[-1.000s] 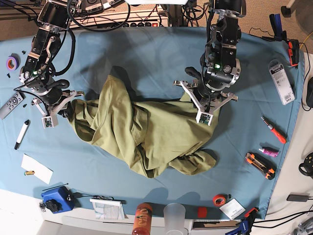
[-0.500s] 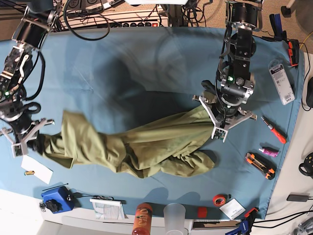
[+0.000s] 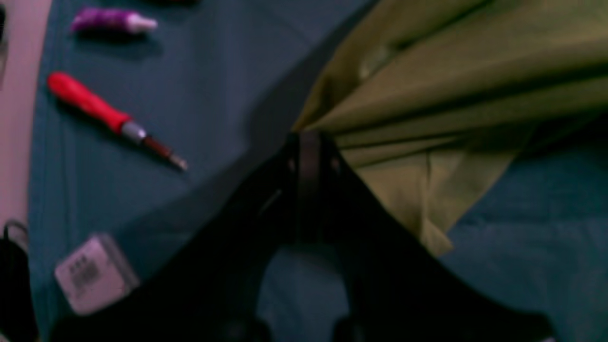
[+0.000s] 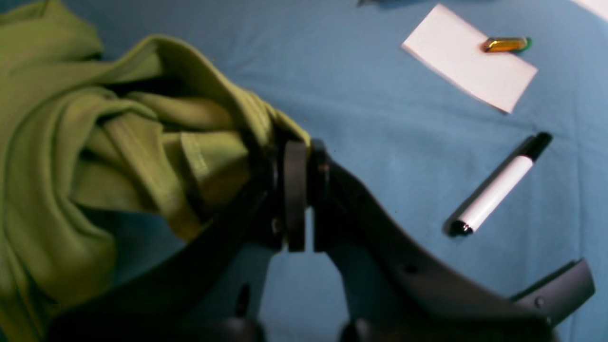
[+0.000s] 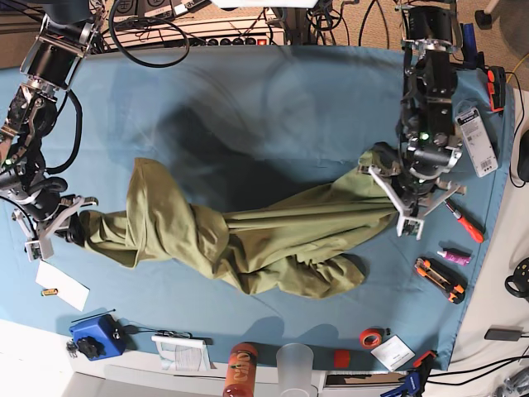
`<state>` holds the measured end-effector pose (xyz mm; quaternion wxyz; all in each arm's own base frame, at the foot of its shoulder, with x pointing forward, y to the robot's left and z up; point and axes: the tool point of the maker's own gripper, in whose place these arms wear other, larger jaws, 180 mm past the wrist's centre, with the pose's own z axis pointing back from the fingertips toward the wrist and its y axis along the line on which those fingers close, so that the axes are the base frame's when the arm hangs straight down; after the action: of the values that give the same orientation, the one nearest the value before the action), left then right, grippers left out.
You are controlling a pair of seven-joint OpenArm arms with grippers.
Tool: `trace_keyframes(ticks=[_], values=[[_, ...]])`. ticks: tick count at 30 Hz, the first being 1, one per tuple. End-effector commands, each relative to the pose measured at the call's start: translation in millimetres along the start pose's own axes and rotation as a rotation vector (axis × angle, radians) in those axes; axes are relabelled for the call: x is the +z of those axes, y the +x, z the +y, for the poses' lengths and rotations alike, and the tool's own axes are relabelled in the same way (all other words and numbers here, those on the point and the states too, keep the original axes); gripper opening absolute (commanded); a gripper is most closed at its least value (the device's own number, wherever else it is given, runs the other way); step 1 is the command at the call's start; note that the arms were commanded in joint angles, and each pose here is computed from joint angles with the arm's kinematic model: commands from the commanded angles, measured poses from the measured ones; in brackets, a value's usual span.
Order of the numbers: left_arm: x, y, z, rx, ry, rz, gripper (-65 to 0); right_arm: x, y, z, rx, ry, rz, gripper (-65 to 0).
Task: Layout the t-shirt on the table in an organized manner, then fold the t-shirt properly
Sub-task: 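Release the shirt with the left gripper and lift it away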
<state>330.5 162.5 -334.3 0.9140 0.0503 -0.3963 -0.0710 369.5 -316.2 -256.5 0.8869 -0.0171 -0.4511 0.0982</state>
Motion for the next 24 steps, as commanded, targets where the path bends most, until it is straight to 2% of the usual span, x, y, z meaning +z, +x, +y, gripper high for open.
trace_keyframes(ticks=[1,6,8,11,12,15,16,18,21,24], values=[[5,2,12,0.010,0.035,-0.016,-65.0,10,20,-17,0.018,-0.051,-0.047,-65.0],[16,-30,18,0.035,0.046,0.036,-65.0,19,4,-43,0.011,-0.148,0.020,-65.0],[18,-37,15,0.035,0.037,0.048,-65.0,21,-6,-43,-0.003,-0.144,0.073,-65.0],[18,-41,8,0.057,0.002,0.055,-65.0,21,-23,-31,0.015,-0.079,0.154,-65.0],[18,-41,7,0.062,-0.004,0.055,-65.0,21,-27,-27,0.023,-0.055,0.165,-62.3],[18,-41,6,0.063,-0.006,0.054,-65.0,21,-39,-19,0.020,-0.026,0.180,-47.4],[18,-41,6,0.065,-0.010,0.053,-65.0,21,-43,-19,0.020,-0.024,0.189,-44.9],[18,-40,2,0.080,-0.032,0.050,-65.0,21,-49,-18,0.019,-0.022,0.201,-44.3],[19,-35,-12,0.132,-0.109,0.026,-51.1,21,-50,-19,-0.006,-0.034,0.194,-44.3],[22,-25,-37,0.132,-0.234,-0.019,-38.8,19,-38,-20,-0.014,-0.038,0.127,-44.4]])
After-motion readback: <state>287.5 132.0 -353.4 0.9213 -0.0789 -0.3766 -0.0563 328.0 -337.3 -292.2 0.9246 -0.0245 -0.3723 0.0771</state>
